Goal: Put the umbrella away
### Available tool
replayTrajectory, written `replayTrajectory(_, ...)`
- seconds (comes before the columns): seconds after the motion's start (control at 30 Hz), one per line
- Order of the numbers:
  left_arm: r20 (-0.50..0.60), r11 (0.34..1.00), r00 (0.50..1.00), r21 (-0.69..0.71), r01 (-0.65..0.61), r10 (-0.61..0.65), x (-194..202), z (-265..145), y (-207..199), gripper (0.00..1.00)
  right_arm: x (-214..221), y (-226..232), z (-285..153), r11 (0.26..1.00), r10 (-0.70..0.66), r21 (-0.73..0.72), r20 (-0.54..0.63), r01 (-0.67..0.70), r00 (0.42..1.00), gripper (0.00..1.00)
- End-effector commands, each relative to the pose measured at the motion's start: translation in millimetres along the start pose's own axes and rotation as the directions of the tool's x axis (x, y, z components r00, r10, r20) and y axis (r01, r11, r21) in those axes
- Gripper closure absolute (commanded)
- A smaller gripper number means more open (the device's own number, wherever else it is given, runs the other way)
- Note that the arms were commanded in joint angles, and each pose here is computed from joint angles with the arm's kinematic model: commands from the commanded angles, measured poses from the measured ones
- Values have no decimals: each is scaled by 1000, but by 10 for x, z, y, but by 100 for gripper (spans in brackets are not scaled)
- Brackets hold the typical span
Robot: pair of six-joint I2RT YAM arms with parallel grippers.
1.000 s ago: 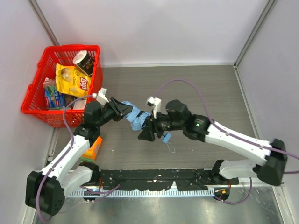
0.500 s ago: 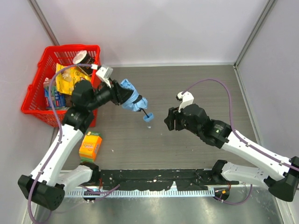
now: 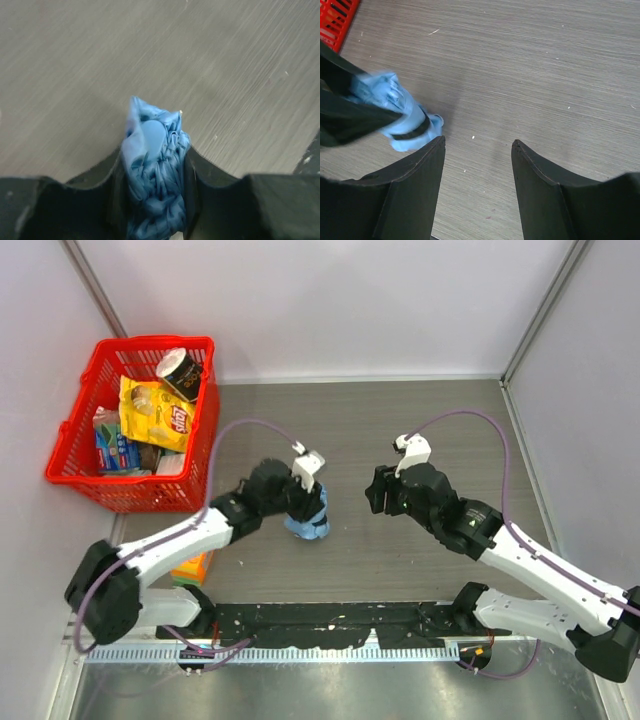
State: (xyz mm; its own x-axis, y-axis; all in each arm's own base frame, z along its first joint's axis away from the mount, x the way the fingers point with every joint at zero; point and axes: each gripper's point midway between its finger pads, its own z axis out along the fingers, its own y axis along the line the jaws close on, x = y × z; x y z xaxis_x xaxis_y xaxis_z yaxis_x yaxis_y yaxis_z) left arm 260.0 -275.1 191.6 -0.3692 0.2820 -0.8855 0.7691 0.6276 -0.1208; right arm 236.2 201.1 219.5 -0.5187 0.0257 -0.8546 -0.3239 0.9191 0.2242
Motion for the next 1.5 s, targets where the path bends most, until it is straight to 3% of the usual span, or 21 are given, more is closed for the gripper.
replayTrajectory(0.0, 21, 994, 999, -94, 52, -50, 777, 510, 117, 100, -42, -22, 13, 999, 36, -1, 35, -36, 999, 40)
replayTrajectory(0.1, 46, 991, 997, -115, 74, -69, 1130, 578, -6, 100, 36, -26, 37, 999, 49, -7, 15, -49, 999, 40)
replayTrajectory(0.2, 48, 989, 994, -106, 100, -95, 1166, 649, -48, 100, 185, -4, 92, 998, 55, -34, -18, -55, 998, 40)
replayTrajectory(0.37, 29, 990, 991, 56, 128, -129, 583, 554, -377, 100, 249, 92, 104, 993, -7, -114, -65, -1, 998, 40)
replayTrajectory(0.43, -10, 980, 981, 53, 193, -193, 317, 490, -365, 100, 200, 122, 59, 987, -4, -160, -51, -4, 999, 39)
replayTrajectory(0.5, -74, 937, 935, 20, 350, -347, 177, 392, -269, 100, 182, 168, 26, 976, -14, -216, -58, 1, 998, 39)
replayTrajectory(0.6, -169, 805, 817, 147, 574, -551, -70, 268, -364, 100, 263, 409, -31, 929, -68, -371, -109, 23, 992, 39)
replayTrajectory(0.7, -159, 681, 758, 352, 642, -633, -342, 179, -514, 100, 263, 584, -79, 887, -80, -462, -117, 17, 990, 38)
replayTrajectory(0.87, -177, 549, 732, 552, 627, -658, -544, 107, -623, 100, 196, 914, -165, 791, -16, -608, -140, -74, 990, 24)
replayTrajectory(1.0, -123, 483, 756, 701, 525, -643, -705, -82, -763, 100, 265, 902, -71, 783, 35, -605, -189, -144, 981, 23)
replayTrajectory(1.13, -102, 483, 777, 731, 482, -621, -704, -181, -820, 100, 237, 787, -55, 790, 72, -590, -184, -168, 980, 22)
replayTrajectory(1.27, -66, 502, 802, 749, 433, -594, -766, -299, -860, 100, 245, 552, -27, 857, 30, -503, -172, -114, 985, 22)
replayTrajectory(1.33, -59, 515, 809, 743, 427, -585, -774, -305, -862, 100, 235, 604, -80, 831, 26, -543, -178, -120, 984, 22)
replayTrajectory(1.47, -63, 511, 816, 751, 418, -574, -827, -298, -888, 100, 276, 933, -132, 682, 83, -690, -256, -243, 963, 31)
